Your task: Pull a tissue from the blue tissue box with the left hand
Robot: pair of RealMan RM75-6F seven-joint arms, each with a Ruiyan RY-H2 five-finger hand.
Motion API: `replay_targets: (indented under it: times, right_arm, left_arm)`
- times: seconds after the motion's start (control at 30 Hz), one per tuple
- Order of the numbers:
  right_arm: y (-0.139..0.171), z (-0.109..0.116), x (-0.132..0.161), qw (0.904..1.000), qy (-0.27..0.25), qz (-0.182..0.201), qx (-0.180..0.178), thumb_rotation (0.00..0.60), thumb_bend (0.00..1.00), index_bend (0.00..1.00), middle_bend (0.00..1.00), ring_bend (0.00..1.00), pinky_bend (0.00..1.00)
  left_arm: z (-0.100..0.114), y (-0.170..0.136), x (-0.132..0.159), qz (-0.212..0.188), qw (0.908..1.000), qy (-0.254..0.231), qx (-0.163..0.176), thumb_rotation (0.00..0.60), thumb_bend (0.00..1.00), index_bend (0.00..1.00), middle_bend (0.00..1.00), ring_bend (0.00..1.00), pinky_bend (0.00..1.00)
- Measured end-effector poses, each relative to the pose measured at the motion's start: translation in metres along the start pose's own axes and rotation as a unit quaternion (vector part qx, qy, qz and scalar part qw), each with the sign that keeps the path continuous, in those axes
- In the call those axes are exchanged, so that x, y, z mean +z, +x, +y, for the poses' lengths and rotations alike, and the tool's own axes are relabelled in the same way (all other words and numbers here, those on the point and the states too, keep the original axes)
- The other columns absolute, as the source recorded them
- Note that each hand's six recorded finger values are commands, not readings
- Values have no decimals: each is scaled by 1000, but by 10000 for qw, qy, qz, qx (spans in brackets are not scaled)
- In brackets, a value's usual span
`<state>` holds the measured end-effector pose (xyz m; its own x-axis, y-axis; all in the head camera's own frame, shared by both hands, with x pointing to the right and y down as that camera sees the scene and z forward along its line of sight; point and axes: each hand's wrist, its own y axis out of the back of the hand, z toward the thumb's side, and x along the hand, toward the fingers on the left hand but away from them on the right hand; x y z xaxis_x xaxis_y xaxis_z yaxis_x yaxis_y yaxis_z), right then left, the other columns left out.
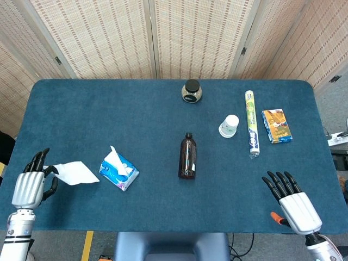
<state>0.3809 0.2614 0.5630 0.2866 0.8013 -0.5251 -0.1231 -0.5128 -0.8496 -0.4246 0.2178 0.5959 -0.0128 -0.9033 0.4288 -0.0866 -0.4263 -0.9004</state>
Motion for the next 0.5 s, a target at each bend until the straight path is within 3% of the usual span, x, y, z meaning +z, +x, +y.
replay_targets:
  times: [0.13,0.3,0.5]
  right_arm:
    - [-1,1,-1,10000,-10,-34,-17,600,26,0,0,0,0]
    - [-1,3,-2,10000,-24,-49,-45,600,26,0,0,0,0]
    - [-3,4,-5,9999,-14,-136,-80,600,26,0,0,0,0]
  left_arm:
    - [-12,-14,-2,-3,9999,-100,-24,600,405,234,1,2,175]
    - [-12,-21,-2,-23,9998,-187,28,600,319,23,0,0,131]
    - [2,-37,-5,-97,9987,-259,422,600,311,0,0,0,115]
